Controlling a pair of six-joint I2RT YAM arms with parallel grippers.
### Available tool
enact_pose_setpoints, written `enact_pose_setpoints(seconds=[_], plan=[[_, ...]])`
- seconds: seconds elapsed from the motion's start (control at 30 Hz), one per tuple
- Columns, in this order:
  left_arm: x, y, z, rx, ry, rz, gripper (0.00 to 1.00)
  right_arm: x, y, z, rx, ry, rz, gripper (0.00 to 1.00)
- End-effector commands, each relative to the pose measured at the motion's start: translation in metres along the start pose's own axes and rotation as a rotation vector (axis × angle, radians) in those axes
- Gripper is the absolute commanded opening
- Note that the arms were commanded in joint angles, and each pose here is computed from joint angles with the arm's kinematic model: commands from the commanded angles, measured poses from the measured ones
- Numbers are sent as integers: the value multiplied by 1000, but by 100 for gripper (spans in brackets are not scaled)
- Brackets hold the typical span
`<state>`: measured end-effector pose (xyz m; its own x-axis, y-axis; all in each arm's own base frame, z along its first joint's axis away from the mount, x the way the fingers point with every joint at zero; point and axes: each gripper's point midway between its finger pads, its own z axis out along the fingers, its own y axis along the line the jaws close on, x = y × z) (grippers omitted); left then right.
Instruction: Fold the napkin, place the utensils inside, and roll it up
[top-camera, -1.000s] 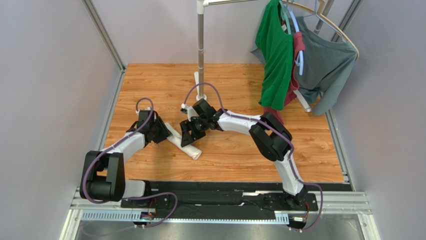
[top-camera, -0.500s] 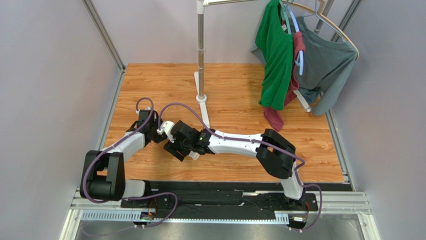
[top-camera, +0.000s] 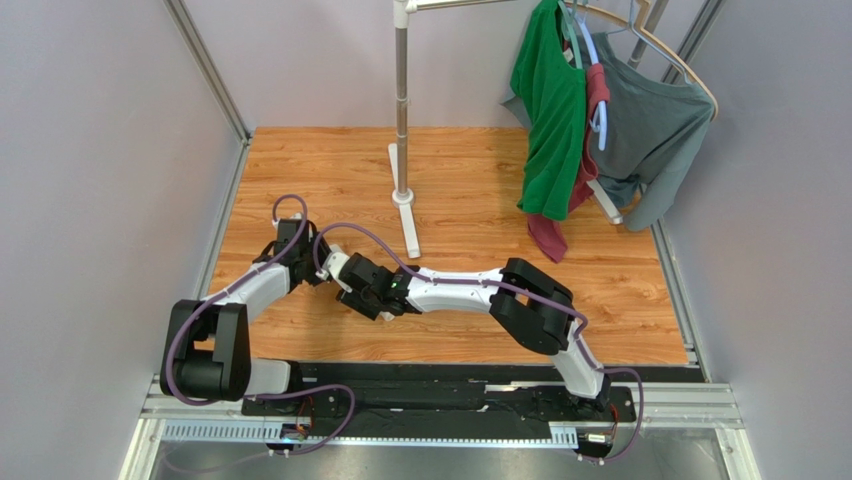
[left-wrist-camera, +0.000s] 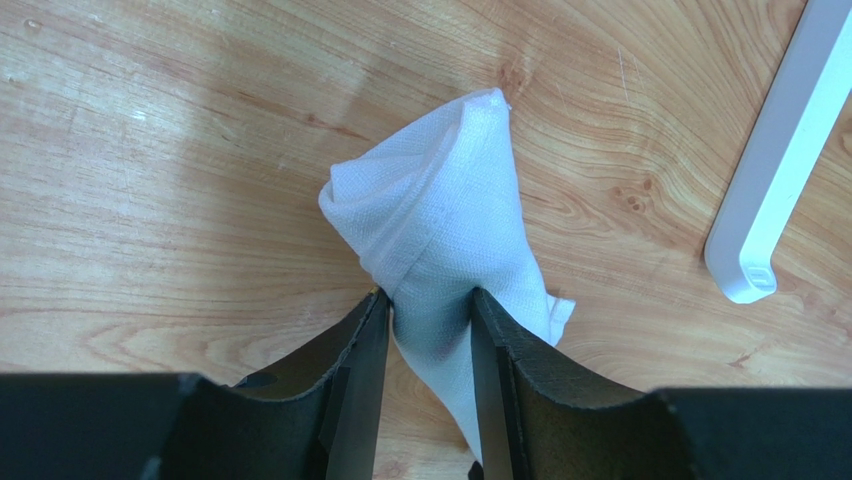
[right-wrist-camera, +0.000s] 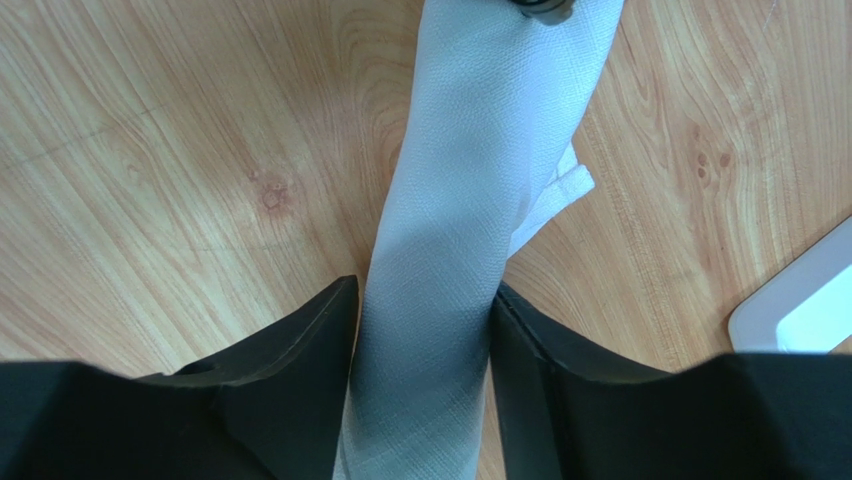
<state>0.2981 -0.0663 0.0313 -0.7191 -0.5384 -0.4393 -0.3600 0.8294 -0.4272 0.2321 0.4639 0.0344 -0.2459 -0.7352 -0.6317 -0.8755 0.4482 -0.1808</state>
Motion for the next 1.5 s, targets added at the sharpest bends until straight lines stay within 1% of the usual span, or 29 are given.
enact_pose_setpoints(seconds=[0.0, 0.03, 0.07, 0.1, 0.17, 0.23, 0.27, 0.3, 0.37, 0.47, 0.5, 0.57, 0.8, 1.23, 1.33, 1.47], plan=[[-5, -5, -1, 15, -5, 29, 48, -4, -4, 11, 44, -11, -17, 50], [-6, -5, -2, 16, -8, 28, 50, -1, -3, 13, 40, 1, -9, 47], [-7, -6, -3, 19, -14, 25, 53, 2, -2, 14, 32, 8, 1, 42], [-10, -7, -6, 19, -30, 26, 57, 4, -1, 15, 7, 16, 31, 40], [-13, -6, -11, 13, -47, 23, 61, 8, 0, 16, -32, 24, 69, 36], [-19, -7, -19, 14, -83, 25, 64, 12, 0, 15, -103, 28, 148, 34], [-20, -7, -22, 12, -90, 21, 64, 12, -1, 13, -125, 26, 190, 33], [-23, -7, -27, 14, -112, 20, 64, 11, 0, 12, -200, 15, 232, 33], [-24, -7, -31, 14, -127, 19, 65, 11, -2, 8, -254, 7, 304, 33], [-24, -7, -35, 19, -141, 18, 65, 6, 0, 4, -374, -11, 384, 32], [-23, -7, -34, 21, -136, 19, 65, 6, -5, 5, -390, -11, 409, 32], [-21, -6, -32, 17, -123, 16, 65, 8, -1, 7, -445, -2, 450, 31], [-15, -5, -22, 19, -88, 12, 65, 9, -6, 14, -535, -7, 570, 30], [-16, -8, -7, 21, -60, 9, 61, 3, -9, 17, -650, -11, 692, 29], [-16, -8, -5, 18, -54, 12, 59, 1, -9, 16, -664, -13, 698, 29], [-15, -5, 0, 2, -40, 16, 55, -4, -7, 13, -699, -15, 704, 32]])
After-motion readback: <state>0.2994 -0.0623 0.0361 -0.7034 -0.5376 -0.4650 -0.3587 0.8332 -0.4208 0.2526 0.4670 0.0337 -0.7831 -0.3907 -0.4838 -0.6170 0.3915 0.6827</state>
